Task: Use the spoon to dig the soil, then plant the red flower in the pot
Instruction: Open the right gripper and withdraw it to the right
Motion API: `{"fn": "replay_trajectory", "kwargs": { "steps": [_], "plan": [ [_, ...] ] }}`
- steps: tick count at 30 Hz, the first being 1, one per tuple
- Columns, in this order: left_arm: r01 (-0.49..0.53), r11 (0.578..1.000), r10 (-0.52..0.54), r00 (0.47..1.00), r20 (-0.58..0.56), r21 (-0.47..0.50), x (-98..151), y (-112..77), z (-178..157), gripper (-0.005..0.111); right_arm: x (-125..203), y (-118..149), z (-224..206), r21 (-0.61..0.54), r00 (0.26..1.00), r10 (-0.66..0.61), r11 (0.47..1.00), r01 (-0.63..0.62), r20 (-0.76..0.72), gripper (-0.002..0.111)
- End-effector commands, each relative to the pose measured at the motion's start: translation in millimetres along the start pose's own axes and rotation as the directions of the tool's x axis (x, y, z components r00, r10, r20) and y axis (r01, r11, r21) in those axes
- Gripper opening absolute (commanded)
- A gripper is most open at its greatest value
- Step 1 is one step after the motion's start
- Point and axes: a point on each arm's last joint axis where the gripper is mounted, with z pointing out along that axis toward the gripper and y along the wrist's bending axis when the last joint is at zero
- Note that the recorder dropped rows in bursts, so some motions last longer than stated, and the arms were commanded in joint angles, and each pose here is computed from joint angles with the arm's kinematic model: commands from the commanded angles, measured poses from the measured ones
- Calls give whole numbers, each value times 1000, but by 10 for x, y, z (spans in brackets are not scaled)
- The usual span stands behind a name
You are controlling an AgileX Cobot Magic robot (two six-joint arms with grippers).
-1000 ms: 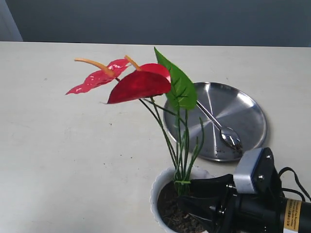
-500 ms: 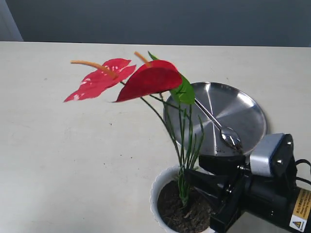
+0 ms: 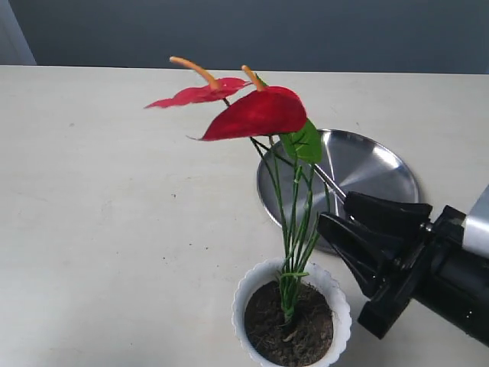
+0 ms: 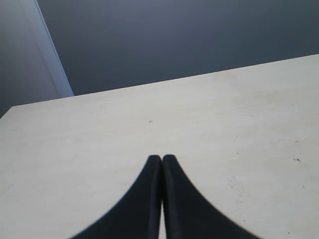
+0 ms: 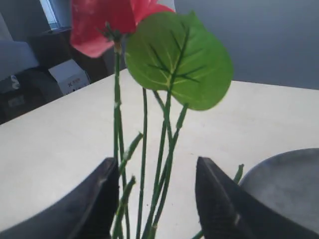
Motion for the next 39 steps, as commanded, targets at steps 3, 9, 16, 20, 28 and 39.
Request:
{"fn": "replay_trajectory", "kwargs": {
  "steps": [3, 9, 16, 20, 28, 39],
  "plan": [
    [4, 1000, -4, 1000, 13, -4, -4, 2, -4, 0, -180, -49, -96, 81, 991, -27, 997, 16, 132, 47],
    [4, 1000, -4, 1000, 13, -4, -4, 2, -4, 0, -343, -95, -220, 156, 965, -38, 988, -3, 259, 33],
    [4, 1000, -4, 1000, 13, -4, -4, 2, -4, 0, -606, -166, -27, 314, 963, -252, 926, 211, 95, 0],
    [4, 1000, -4, 1000, 13, -4, -4, 2, -4, 0, -637, -301, -52, 458, 978, -202, 876, 153, 58, 0],
    [4, 1000, -4, 1000, 13, -4, -4, 2, -4, 0, -641, -402, -112, 570, 972, -236, 800, 185, 16, 0],
    [4, 1000, -4, 1000, 10, -4, -1, 2, -4, 0, -650, -532, -398, 597, 989, -135, 790, 141, -55, 0]
  ]
}}
